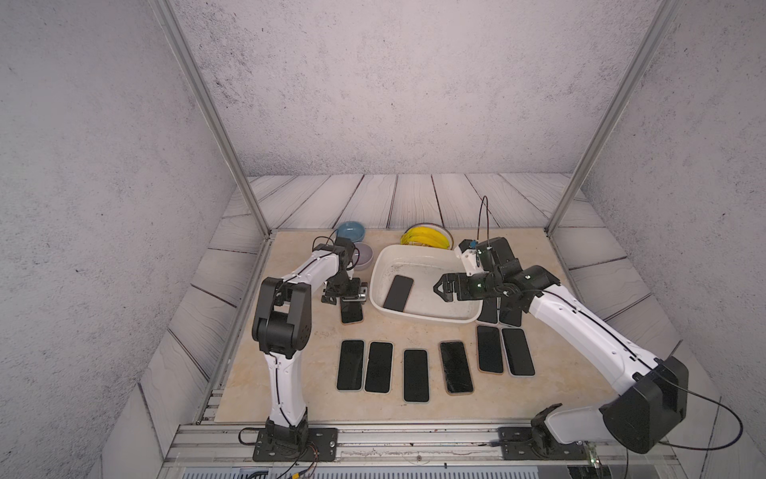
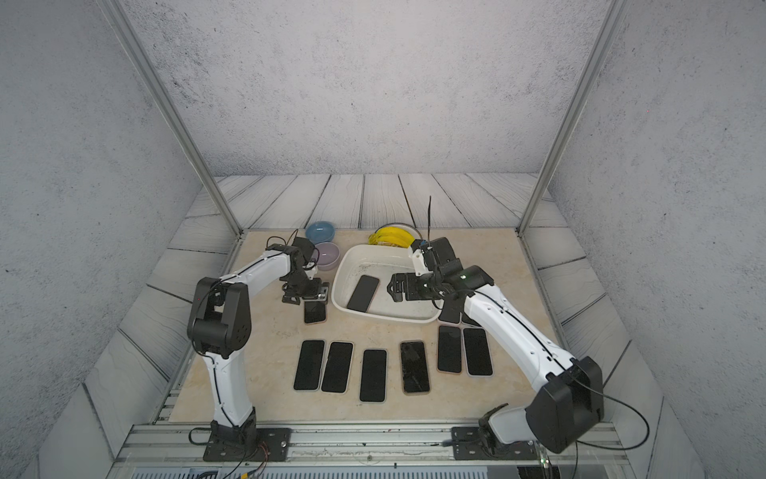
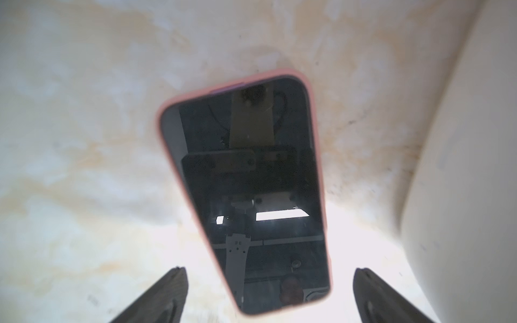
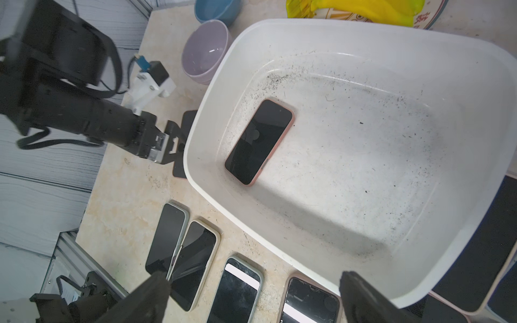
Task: Take the phone out of the storage box
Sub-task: Place the phone at the center of the board, then pick up the phone from the storage box.
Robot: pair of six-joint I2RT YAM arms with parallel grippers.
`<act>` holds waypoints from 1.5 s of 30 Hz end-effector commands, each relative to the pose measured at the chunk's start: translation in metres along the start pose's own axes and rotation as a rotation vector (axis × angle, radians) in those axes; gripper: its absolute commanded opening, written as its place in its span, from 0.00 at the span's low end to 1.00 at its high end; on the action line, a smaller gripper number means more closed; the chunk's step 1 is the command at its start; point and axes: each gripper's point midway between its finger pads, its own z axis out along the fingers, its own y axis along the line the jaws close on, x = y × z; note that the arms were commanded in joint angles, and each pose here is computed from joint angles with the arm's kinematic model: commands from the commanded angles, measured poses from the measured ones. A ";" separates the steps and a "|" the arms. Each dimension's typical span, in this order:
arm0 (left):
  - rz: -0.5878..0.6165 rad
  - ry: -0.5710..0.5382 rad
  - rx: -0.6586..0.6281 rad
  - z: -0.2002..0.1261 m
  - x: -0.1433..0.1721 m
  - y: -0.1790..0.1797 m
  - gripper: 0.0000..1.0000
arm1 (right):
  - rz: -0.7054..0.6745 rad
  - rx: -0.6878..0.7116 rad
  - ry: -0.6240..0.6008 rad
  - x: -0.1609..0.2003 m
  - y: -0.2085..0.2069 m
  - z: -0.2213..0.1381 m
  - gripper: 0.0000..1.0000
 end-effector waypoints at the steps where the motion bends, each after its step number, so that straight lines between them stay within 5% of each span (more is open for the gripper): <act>1: -0.033 -0.048 0.026 -0.034 0.006 -0.002 0.99 | -0.007 0.045 0.017 -0.011 -0.003 0.001 1.00; 10: -0.137 -0.177 0.123 -0.099 0.049 -0.009 0.98 | 0.089 0.203 0.182 -0.040 -0.026 0.064 1.00; 20: -0.216 -0.161 0.281 -0.112 0.121 -0.023 0.99 | 0.203 0.290 0.268 -0.054 -0.027 0.155 1.00; 28: -0.182 -0.135 0.273 -0.113 0.136 -0.021 0.98 | 0.268 0.340 0.292 -0.037 -0.018 0.211 1.00; 45: -0.181 -0.104 0.282 -0.109 0.150 -0.021 0.98 | 0.414 0.371 0.238 -0.026 -0.020 0.271 1.00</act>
